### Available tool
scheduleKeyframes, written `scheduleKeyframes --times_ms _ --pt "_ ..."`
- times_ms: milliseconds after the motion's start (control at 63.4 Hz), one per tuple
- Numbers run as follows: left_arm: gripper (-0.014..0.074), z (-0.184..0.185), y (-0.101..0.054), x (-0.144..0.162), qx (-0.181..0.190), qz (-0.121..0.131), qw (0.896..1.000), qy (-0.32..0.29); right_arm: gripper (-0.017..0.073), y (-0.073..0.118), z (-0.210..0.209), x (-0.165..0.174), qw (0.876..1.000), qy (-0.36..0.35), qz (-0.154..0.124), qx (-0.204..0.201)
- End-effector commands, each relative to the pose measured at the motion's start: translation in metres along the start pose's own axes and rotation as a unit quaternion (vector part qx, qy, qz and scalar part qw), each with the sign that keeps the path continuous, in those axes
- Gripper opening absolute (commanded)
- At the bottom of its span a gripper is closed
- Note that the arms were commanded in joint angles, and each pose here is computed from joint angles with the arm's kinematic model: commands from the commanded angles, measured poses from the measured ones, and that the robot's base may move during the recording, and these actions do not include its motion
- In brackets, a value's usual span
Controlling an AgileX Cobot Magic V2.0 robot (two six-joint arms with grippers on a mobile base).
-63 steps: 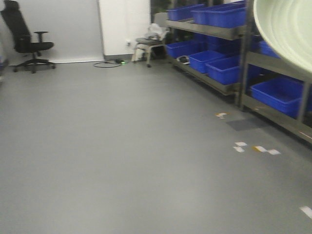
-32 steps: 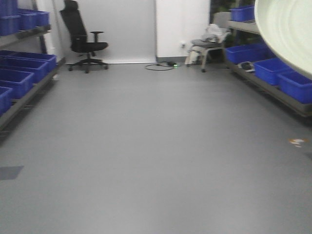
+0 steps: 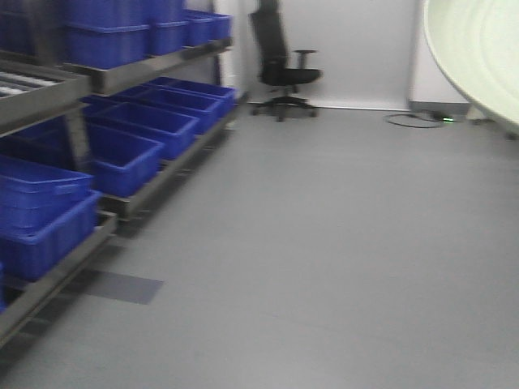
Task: Place green plate on second shelf with right arm
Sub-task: 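Drive the base to the shelf of blue bins holding the plate, then extend the right arm carrying the plate over a blue bin on the shelf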
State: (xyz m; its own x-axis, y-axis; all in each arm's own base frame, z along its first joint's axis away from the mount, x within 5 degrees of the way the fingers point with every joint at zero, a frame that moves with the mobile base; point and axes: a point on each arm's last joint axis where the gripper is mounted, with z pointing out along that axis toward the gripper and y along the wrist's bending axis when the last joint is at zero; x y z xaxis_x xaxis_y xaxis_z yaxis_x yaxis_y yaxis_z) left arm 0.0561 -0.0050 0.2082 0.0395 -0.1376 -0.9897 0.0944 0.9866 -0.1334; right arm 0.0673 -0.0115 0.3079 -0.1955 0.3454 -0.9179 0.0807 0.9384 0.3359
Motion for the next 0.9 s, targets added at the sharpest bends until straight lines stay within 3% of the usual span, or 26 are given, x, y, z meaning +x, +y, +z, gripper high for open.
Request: scheduleKeyframes --times_ms 0,883 --pt "0.0130 -0.0003 0.0005 0.0049 0.006 -0.006 0.999 -0.031 0.0048 0.0074 -0.0036 -0.0148 0.999 -0.043 -0.013 -0.029" --pt "0.0130 -0.0003 0.0005 0.0049 0.006 -0.006 0.999 -0.031 0.0048 0.0074 -0.0036 -0.0148 0.999 -0.043 -0.013 -0.029"
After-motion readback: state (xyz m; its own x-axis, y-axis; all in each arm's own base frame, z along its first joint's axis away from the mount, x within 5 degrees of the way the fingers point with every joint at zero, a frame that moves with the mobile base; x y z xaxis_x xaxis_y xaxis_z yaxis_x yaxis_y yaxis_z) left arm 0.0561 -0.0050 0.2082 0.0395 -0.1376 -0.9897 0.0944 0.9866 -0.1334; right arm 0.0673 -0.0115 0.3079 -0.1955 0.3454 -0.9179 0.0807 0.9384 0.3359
